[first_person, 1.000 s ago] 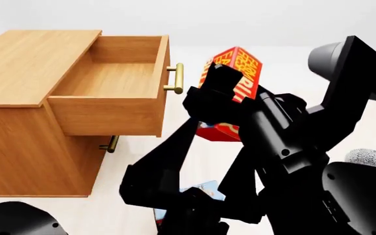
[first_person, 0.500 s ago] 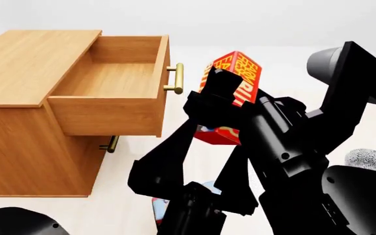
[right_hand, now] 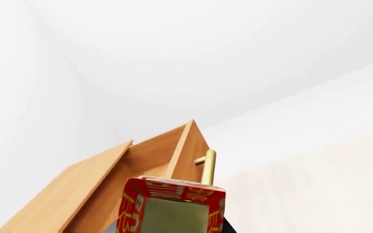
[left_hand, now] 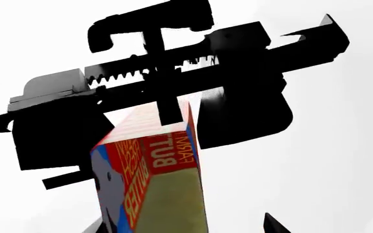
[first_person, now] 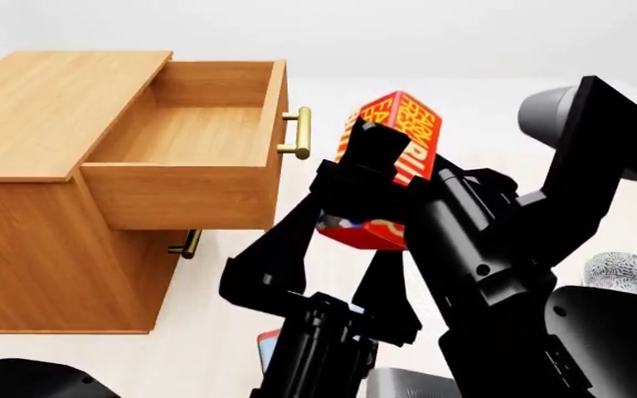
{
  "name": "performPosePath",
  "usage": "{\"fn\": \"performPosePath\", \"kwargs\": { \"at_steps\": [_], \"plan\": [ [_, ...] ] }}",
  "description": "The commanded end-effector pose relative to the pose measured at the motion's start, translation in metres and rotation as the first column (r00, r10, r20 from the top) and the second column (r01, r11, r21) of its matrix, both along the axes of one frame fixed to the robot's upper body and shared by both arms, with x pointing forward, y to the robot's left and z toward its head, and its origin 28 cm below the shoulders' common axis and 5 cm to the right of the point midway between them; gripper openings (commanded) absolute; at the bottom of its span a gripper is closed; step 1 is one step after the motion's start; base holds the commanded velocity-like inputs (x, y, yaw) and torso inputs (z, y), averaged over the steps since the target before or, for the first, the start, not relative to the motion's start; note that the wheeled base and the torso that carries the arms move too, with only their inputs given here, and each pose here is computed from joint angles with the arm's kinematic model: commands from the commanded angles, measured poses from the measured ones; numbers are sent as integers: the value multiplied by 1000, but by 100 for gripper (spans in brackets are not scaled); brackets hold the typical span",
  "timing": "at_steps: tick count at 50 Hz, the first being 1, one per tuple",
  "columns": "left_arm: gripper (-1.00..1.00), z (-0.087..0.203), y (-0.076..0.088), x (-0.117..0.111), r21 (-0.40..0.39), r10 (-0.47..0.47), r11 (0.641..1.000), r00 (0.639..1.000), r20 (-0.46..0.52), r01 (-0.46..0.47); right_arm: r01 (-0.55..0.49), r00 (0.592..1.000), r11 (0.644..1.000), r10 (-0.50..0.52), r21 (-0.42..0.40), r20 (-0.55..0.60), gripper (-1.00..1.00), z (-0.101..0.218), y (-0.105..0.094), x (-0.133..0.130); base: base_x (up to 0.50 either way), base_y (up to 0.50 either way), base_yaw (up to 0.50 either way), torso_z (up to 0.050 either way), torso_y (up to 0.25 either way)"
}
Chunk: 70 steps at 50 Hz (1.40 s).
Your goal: Put the butter at the back in the top drawer of the cabinet and close it.
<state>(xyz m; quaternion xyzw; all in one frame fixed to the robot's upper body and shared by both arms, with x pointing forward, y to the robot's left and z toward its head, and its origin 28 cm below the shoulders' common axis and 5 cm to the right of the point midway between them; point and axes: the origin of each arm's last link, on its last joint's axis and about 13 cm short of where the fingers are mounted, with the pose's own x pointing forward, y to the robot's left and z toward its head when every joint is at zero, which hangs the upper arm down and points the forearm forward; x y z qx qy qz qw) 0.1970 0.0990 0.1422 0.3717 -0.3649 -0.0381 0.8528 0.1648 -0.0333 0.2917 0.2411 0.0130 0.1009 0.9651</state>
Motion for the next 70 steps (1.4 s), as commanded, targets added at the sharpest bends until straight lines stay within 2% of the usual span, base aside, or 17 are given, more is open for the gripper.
{"fn": "performPosePath", "kwargs": {
  "at_steps": [1,10,11,30,31,40,60,66,70],
  "plan": [
    [100,2,0,2,-6,5,1000,1000,-5,-5,-8,1000,1000,7,11,16,-100,0,-1,-1,0,0,0,0,0],
    [100,4,-2,0,-9,-11,1000,1000,-4,11,-8,1000,1000,8,15,10,-100,-2,-2,0,0,0,0,0,1],
    [-100,4,-2,-1,-11,-15,1000,1000,-4,15,-9,1000,1000,8,15,9,-100,-2,-2,0,0,0,0,0,0],
    [-100,0,0,2,-9,-12,1000,999,-30,11,-21,1000,999,21,27,5,-100,-4,-4,0,0,0,0,1,1],
    [-100,0,0,2,-9,-10,1000,999,-31,9,-28,1000,999,28,29,6,100,-4,-4,0,0,0,0,0,10],
    [-100,6,8,10,-20,32,999,999,-31,-33,-21,1000,999,20,49,13,100,-1,-11,-4,0,0,0,1,0],
    [-100,29,45,34,-45,194,980,981,-17,-195,47,998,994,-52,95,44,100,1,-40,-13,0,0,0,1,1],
    [-100,37,59,37,-50,239,970,971,-6,-239,106,993,991,-110,86,42,100,-9,-51,-7,0,0,0,0,0],
    [-100,45,69,38,-57,268,962,963,-2,-268,182,980,983,-183,22,79,100,-20,-58,0,0,0,0,0,3]
  ]
}}
